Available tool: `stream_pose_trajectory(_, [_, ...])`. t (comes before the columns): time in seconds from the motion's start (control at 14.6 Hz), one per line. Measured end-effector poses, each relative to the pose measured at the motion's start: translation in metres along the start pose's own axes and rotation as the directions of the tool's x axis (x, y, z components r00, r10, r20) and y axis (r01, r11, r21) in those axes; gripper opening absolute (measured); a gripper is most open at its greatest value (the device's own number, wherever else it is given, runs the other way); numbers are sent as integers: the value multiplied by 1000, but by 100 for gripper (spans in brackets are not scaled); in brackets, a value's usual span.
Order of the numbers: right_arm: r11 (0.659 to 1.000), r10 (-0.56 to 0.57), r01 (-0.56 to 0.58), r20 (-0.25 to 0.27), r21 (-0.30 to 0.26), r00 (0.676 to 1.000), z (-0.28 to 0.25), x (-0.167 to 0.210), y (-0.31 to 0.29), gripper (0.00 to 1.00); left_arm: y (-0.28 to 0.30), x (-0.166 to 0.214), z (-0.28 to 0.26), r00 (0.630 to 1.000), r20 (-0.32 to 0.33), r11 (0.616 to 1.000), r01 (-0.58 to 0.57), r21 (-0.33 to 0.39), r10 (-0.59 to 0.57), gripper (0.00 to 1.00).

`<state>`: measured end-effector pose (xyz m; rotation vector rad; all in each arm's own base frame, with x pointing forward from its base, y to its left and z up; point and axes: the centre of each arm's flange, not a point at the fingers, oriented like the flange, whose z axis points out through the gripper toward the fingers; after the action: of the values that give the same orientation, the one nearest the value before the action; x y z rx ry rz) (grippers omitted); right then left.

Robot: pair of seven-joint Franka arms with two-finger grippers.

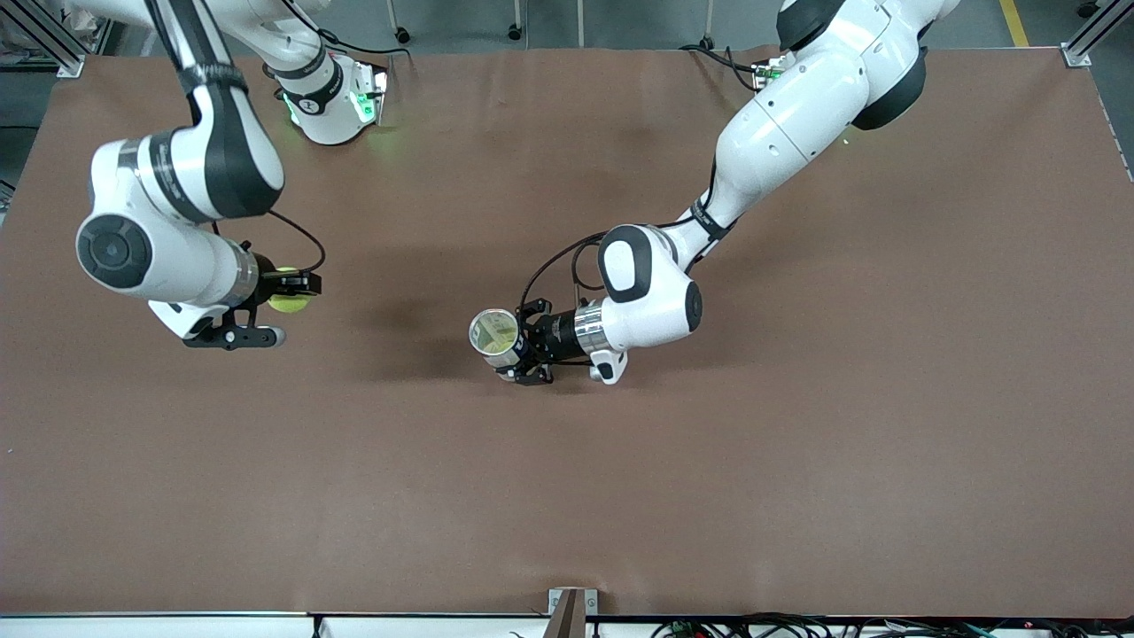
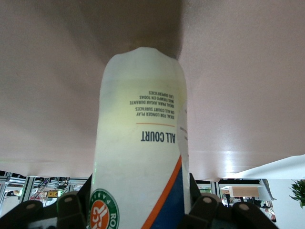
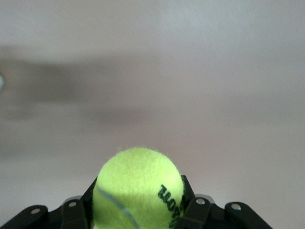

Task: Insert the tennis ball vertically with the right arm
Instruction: 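Carry the second ball over the can opening with the right gripper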

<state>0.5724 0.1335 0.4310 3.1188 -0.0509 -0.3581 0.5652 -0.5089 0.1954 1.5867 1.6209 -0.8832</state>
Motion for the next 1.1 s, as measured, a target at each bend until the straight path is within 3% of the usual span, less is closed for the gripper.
stream_pose_trajectory(0.21, [993, 95, -90, -61, 71, 994, -38, -4, -67, 66, 0, 0, 0, 1000, 0, 1000, 0, 0, 0, 74])
stream_pose_trajectory(0.69, [943, 300, -281, -87, 178, 950, -22, 22, -187, 66, 0, -1, 0, 1000, 1, 1000, 0, -1, 0, 74])
stream_pose_trajectory(1.1, [930, 336, -315, -90, 191, 938, 4, 17, -234, 66, 1, -1, -1, 1000, 2, 1000, -1, -2, 1, 74])
